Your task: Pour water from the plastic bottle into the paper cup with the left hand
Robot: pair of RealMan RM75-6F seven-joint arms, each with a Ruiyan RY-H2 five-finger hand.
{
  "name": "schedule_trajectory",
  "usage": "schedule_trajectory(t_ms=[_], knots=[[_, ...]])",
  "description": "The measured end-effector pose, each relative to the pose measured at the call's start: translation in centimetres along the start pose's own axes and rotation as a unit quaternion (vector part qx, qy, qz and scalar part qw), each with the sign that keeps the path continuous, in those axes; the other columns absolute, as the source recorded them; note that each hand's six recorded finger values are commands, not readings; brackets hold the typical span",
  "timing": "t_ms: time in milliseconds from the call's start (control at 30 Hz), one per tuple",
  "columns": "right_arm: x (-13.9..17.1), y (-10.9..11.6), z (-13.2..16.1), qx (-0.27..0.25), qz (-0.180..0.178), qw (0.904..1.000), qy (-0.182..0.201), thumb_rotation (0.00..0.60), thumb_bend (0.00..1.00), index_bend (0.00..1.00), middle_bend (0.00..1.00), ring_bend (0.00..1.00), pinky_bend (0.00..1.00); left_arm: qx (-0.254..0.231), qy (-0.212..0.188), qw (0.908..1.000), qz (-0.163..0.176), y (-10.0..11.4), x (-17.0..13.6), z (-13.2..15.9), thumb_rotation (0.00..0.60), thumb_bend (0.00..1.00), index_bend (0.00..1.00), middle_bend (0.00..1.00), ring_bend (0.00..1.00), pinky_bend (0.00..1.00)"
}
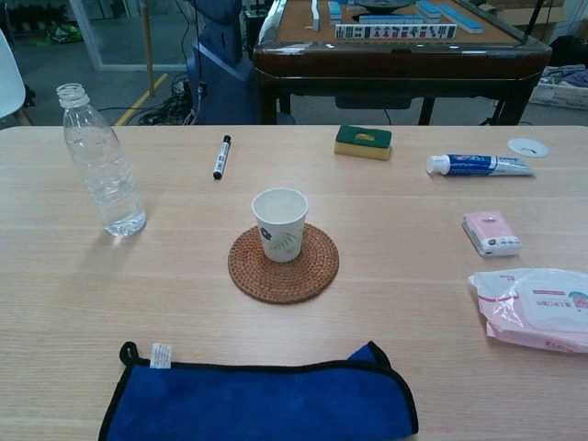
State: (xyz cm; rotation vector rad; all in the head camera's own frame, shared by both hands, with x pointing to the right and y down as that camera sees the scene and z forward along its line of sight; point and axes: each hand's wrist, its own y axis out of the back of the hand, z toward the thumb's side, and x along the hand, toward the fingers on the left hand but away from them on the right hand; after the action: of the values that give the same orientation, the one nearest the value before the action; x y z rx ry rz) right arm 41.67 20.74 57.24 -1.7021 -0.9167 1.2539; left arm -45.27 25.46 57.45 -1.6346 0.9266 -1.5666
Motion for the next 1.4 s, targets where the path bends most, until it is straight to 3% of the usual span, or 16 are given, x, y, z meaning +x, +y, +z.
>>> schedule_trajectory(t_ms=[333,433,600,767,933,1400], knots=[[0.2,-0.1,0.0,0.006,0.013,0.9999,-0.009,0.6,0.04,0.36,0.39,0.32,0.37,0.004,-0.011,0.9999,-0.004,-0.1,0.1,0.7,0.6,0.1,0.37,0.38,0.34,0.48],[0.4,-0.1,0.1,0.007,0.014,0.9998,-0.011,0.6,0.04,0.36,0.4,0.32,0.37,-0.002,-0.02,0.9998,0.004,0.1,0.5,1.3,0.6,0.1,0.33,0.37,0.34,0.48],[0.4,-0.3,0.2,0.009,0.016,0.9998,-0.01,0.6,0.04,0.37,0.4,0.32,0.37,-0.04,-0.023,0.9989,0.001,0.0,1.1,2.0,0.6,0.1,0.15,0.2,0.28,0.46],[0.3,-0.6,0.3,0.01,0.023,0.9996,-0.01,0.6,0.04,0.37,0.4,0.32,0.37,-0.096,-0.02,0.9951,-0.008,0.1,3.0,2.5,0.6,0.1,0.0,0.06,0.15,0.36],[0.2,-0.5,0.0,0.013,0.023,0.9995,-0.016,0.6,0.04,0.37,0.4,0.32,0.37,-0.147,-0.007,0.9892,-0.001,0.4,5.0,2.6,0.6,0.08,0.0,0.0,0.07,0.32],[0.1,-0.6,-0.2,0.01,0.031,0.9993,-0.018,0.6,0.04,0.37,0.4,0.33,0.37,-0.244,0.011,0.9697,-0.008,-1.2,11.8,4.9,0.6,0.05,0.0,0.0,0.0,0.22]])
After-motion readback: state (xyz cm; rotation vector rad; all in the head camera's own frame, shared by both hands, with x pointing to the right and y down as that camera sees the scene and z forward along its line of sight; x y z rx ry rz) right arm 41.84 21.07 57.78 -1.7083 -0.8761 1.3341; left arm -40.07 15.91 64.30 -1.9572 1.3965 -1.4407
